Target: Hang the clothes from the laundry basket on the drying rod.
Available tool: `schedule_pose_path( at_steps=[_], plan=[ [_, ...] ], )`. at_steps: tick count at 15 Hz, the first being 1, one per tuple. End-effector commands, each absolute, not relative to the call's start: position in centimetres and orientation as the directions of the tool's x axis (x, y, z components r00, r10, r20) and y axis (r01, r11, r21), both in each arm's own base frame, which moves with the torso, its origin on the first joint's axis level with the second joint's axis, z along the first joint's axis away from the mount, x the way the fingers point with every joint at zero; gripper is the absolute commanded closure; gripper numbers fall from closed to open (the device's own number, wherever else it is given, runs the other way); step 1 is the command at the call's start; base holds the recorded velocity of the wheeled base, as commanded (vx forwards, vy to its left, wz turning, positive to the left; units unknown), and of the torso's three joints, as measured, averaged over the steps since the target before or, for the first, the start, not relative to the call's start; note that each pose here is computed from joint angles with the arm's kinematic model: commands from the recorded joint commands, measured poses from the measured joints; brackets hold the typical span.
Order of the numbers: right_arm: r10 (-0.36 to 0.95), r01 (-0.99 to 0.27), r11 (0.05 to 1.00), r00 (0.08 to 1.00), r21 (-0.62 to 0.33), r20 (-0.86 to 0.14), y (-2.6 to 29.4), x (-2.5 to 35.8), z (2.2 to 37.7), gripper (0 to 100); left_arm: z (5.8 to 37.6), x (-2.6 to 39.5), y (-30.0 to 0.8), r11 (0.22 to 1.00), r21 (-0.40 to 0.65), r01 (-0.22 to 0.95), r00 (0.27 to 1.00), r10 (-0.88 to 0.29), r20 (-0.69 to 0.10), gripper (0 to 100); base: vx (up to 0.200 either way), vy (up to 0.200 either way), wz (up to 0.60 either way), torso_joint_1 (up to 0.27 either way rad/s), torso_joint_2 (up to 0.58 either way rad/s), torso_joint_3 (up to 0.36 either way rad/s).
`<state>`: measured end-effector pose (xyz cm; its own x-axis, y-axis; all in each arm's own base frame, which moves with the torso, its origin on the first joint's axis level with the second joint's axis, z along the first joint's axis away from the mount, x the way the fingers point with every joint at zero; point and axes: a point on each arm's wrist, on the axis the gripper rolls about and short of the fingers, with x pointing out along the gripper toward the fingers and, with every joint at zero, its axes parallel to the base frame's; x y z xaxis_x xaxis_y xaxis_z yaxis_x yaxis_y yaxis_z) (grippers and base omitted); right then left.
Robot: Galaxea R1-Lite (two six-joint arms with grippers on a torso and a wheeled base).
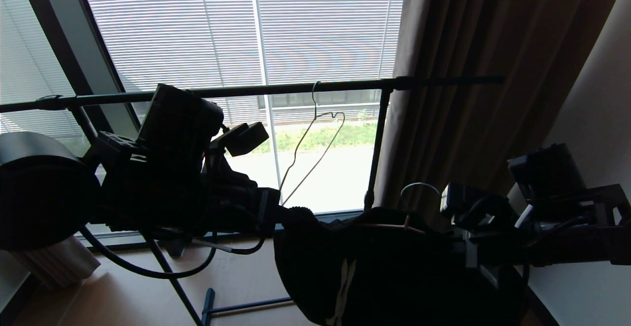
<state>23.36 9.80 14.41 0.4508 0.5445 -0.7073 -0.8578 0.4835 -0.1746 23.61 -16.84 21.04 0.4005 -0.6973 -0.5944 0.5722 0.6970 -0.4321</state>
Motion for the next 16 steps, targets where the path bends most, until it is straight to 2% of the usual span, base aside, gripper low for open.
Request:
schedule_pose_path(
  at_steps=[1,4,9,12,14,16],
  plan=[
    [0.552,-0.865,0.471,0.443,-0.174,-0.706,10.2,23.0,14.2,100,22.0,24.5,-17.7,0.693,-0.433,0.576,0.394,-0.700,-0.595,100,0.000,0.000,0.00,0.000,0.00,0.000],
    [0.480,-0.833,0.490,0.505,-0.258,-0.717,11.0,22.4,13.3,100,23.9,25.0,-18.0,0.714,-0.408,0.570,0.439,-0.684,-0.583,100,0.000,0.000,0.00,0.000,0.00,0.000],
    [0.501,-0.834,0.461,0.526,-0.302,-0.687,12.0,21.1,13.7,100,23.2,24.7,-18.7,0.726,-0.396,0.563,0.420,-0.664,-0.619,100,0.000,0.000,0.00,0.000,0.00,0.000],
    [0.457,-0.792,0.464,0.598,-0.397,-0.658,12.6,19.5,14.0,100,22.7,25.5,-19.4,0.761,-0.367,0.535,0.453,-0.625,-0.636,100,0.000,0.000,0.00,0.000,0.00,0.000],
    [0.411,-0.740,0.472,0.666,-0.479,-0.622,13.4,18.5,13.4,100,23.1,26.2,-19.8,0.776,-0.394,0.493,0.473,-0.619,-0.627,100,0.000,0.000,0.00,0.000,0.00,0.000],
    [0.399,-0.712,0.469,0.699,-0.523,-0.593,14.1,17.8,12.9,100,23.8,26.5,-20.1,0.781,-0.414,0.469,0.476,-0.618,-0.626,100,0.000,0.000,0.00,0.000,0.00,0.000]
  ],
)
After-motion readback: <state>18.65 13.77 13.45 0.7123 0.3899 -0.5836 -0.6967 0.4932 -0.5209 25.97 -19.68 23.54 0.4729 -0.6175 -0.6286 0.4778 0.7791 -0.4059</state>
